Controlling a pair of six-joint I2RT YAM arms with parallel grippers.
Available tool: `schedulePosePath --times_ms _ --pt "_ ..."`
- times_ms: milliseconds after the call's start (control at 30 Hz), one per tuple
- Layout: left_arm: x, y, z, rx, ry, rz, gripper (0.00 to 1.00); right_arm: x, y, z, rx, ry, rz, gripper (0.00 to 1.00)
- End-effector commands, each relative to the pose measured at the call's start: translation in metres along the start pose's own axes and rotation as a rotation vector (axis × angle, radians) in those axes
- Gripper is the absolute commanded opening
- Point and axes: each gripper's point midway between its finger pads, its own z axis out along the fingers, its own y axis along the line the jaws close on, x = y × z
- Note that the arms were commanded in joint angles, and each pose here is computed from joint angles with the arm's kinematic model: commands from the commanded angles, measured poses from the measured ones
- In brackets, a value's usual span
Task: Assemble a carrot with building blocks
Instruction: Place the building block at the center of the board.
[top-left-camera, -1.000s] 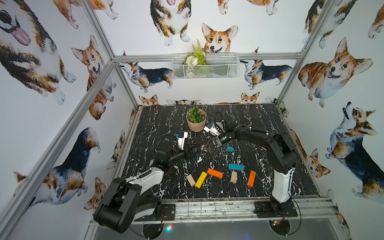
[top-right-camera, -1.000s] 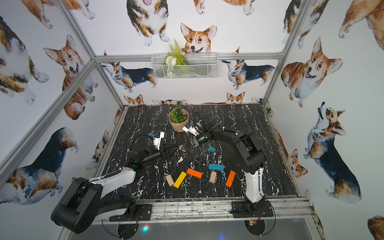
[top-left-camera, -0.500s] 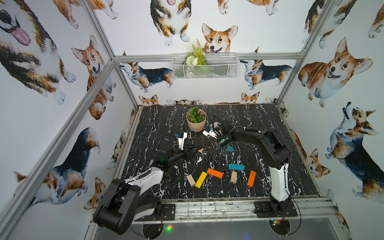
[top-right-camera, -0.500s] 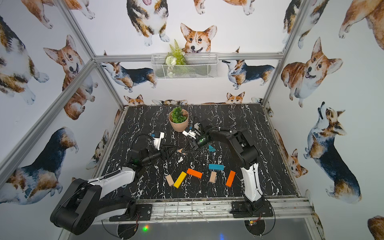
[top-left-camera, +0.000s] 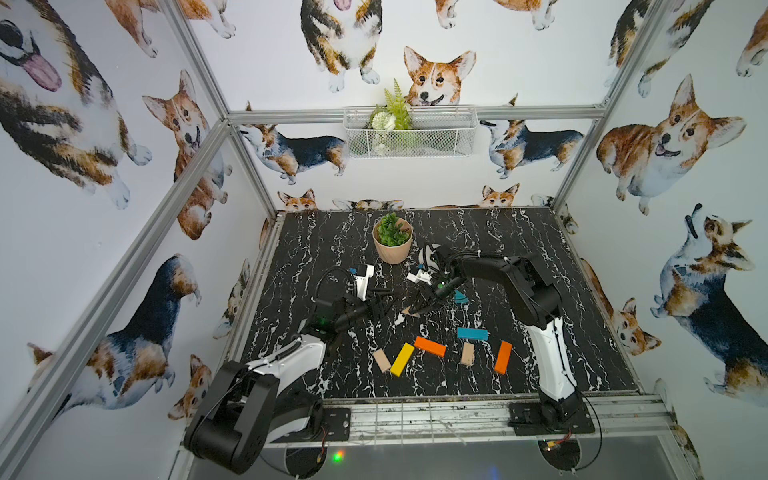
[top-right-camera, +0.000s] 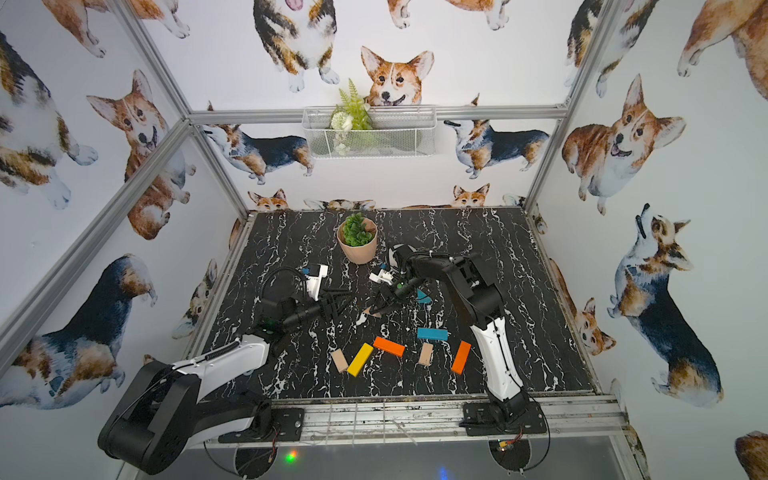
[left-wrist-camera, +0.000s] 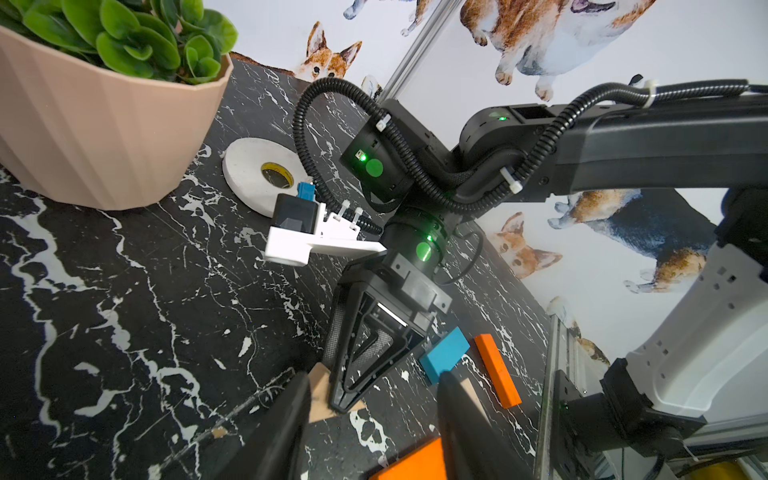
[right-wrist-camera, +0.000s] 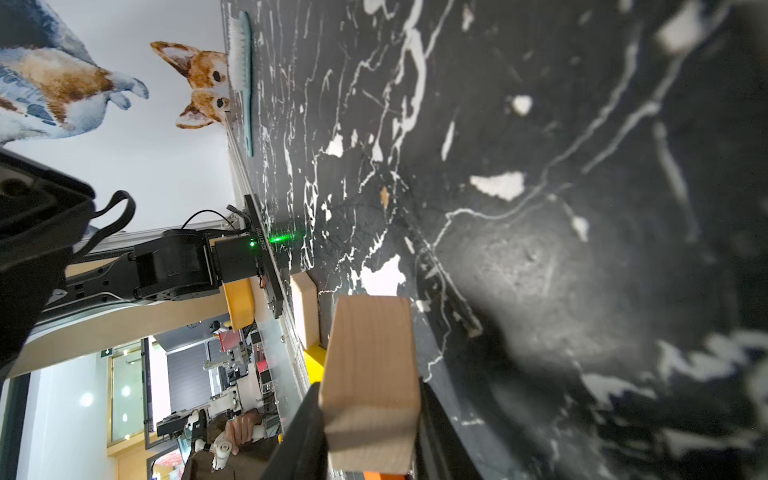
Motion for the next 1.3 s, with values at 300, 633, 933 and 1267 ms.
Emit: schedulePosePath --times_ms 300,633,933,1267 --pt "0.002 -0.037 0.005 0.172 0.031 0.137 0.46 0.008 0.038 -0.018 -0.163 0.016 0.026 0.00" --pt "0.017 -0.068 -0.011 0.090 0.071 0.479 0.63 0.041 0.084 -0.056 -0.157 0.061 -0.047 0.00" --pt "0.019 -0.058 -0.006 0.033 0.096 0.486 0.77 0.060 0.106 -0.063 -0.217 0.051 -0.076 0.00" --pt "0.035 -0.080 0.001 0.149 0.143 0.534 0.80 0.067 0.107 -0.053 -0.232 0.092 -0.070 0.00"
